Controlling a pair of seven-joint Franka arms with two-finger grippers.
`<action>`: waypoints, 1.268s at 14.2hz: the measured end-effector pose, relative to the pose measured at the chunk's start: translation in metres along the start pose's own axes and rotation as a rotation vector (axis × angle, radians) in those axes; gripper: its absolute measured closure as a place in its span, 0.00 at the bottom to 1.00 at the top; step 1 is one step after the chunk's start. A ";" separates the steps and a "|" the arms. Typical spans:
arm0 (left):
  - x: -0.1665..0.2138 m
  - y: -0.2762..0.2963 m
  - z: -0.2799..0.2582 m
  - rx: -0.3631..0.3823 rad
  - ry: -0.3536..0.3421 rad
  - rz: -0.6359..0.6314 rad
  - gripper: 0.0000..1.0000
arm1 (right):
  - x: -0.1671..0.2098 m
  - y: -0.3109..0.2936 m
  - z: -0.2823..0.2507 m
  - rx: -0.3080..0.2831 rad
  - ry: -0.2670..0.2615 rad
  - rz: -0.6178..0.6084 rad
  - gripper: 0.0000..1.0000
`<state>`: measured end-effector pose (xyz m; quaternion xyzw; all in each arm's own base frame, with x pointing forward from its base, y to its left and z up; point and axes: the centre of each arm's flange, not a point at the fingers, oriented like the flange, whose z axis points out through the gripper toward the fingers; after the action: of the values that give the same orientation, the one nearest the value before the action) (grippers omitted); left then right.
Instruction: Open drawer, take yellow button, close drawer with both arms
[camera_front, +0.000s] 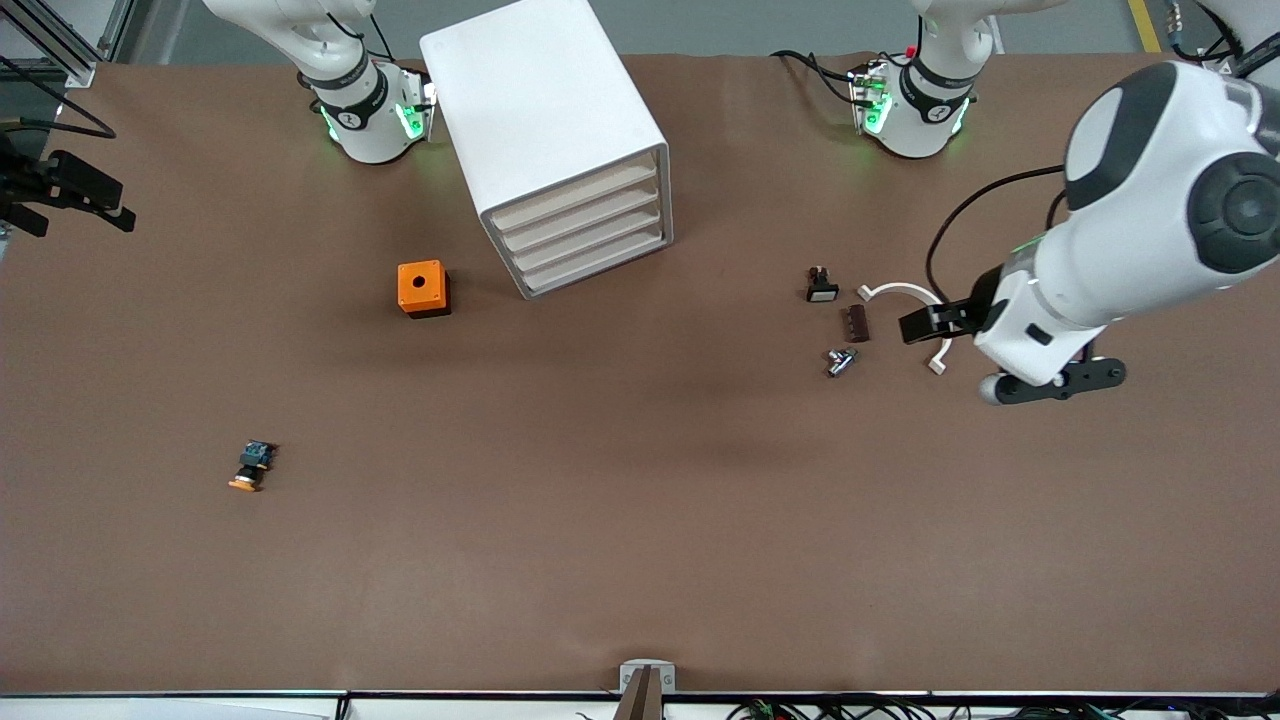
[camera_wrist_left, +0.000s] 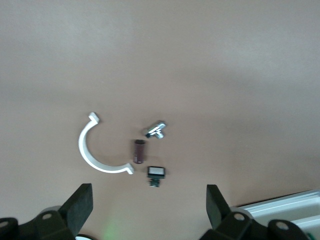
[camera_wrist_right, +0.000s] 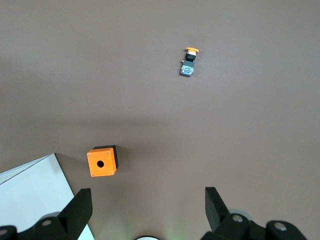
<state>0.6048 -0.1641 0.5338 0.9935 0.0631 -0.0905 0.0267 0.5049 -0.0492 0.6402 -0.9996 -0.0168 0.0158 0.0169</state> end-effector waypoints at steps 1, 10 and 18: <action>-0.002 -0.006 0.001 0.008 -0.004 0.017 0.00 | -0.001 -0.001 -0.001 0.000 0.002 -0.002 0.00; -0.039 -0.085 0.009 0.076 0.065 0.078 0.00 | -0.006 -0.008 -0.008 0.001 0.012 0.084 0.00; -0.060 -0.162 -0.014 0.017 0.190 0.074 0.00 | -0.008 -0.005 -0.008 0.003 0.011 0.092 0.00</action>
<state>0.5274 -0.0095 0.5519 0.9995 0.0281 0.0048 0.0154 0.4973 -0.0443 0.6490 -0.9994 0.0293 0.0111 0.0175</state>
